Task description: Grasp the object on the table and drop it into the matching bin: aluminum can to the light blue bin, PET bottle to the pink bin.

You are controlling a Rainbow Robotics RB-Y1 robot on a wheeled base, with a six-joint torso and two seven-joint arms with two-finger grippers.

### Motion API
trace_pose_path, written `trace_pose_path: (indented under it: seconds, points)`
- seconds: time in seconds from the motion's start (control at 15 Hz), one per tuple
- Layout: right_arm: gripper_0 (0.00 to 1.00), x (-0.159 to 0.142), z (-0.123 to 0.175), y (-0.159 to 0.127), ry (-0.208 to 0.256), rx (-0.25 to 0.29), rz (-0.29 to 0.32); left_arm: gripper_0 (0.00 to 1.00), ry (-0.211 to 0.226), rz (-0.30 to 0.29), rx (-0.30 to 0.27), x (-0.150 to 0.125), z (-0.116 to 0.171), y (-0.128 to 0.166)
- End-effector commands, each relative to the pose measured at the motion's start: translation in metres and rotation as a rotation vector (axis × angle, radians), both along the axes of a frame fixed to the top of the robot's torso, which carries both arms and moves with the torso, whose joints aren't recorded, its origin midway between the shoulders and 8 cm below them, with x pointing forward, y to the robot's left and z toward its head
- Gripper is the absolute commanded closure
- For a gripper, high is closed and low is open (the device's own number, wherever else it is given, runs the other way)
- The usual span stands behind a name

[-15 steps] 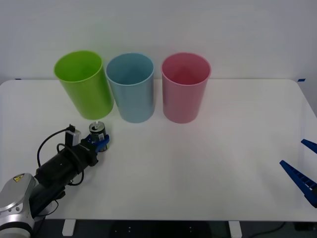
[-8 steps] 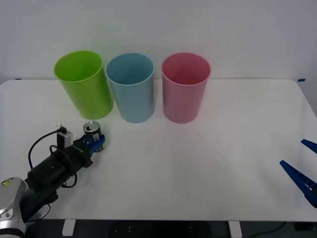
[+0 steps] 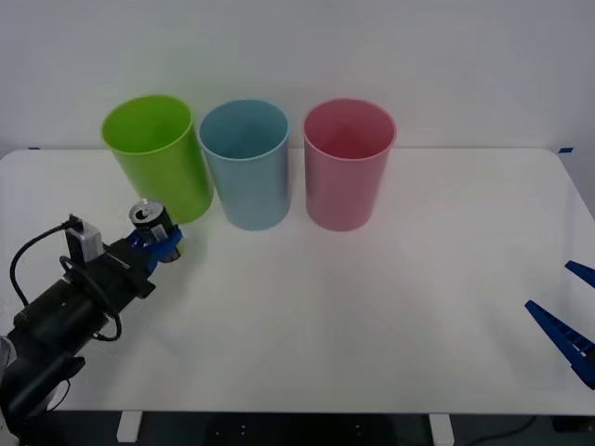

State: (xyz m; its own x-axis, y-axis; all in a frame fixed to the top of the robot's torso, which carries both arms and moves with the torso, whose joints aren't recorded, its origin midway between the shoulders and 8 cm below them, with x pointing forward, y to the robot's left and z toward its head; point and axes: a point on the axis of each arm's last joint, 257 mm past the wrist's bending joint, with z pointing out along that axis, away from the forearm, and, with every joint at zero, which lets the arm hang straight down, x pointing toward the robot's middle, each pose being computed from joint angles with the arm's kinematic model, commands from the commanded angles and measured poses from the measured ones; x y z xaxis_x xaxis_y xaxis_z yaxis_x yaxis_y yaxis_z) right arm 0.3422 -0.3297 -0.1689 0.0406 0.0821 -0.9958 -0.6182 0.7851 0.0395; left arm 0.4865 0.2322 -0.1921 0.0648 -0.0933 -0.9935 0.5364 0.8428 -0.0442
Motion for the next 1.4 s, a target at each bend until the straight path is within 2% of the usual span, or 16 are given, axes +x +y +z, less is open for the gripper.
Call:
trace_pose_path:
  seconds: [0.07, 0.4, 0.53, 0.73, 1.0, 1.4]
  points:
    - [0.00, 0.000, 0.000, 0.000, 0.000, 0.000, 0.000, 1.00, -0.032, -0.018, -0.050, -0.009, 0.038, -0.001]
    - [0.00, 0.000, 0.000, 0.000, 0.000, 0.000, 0.000, 1.00, -0.080, -0.045, -0.145, -0.019, 0.101, -0.001]
    - [0.00, 0.000, 0.000, 0.000, 0.000, 0.000, 0.000, 1.00, -0.103, -0.036, -0.183, -0.019, 0.126, -0.001]
    - [0.00, 0.000, 0.000, 0.000, 0.000, 0.000, 0.000, 1.00, -0.130, -0.026, -0.191, -0.008, 0.158, -0.006]
    - [0.00, 0.000, 0.000, 0.000, 0.000, 0.000, 0.000, 1.00, -0.160, -0.012, -0.130, 0.018, 0.179, -0.021]
    - [0.00, 0.000, 0.000, 0.000, 0.000, 0.000, 0.000, 1.00, -0.129, -0.046, -0.059, 0.084, 0.183, -0.060]
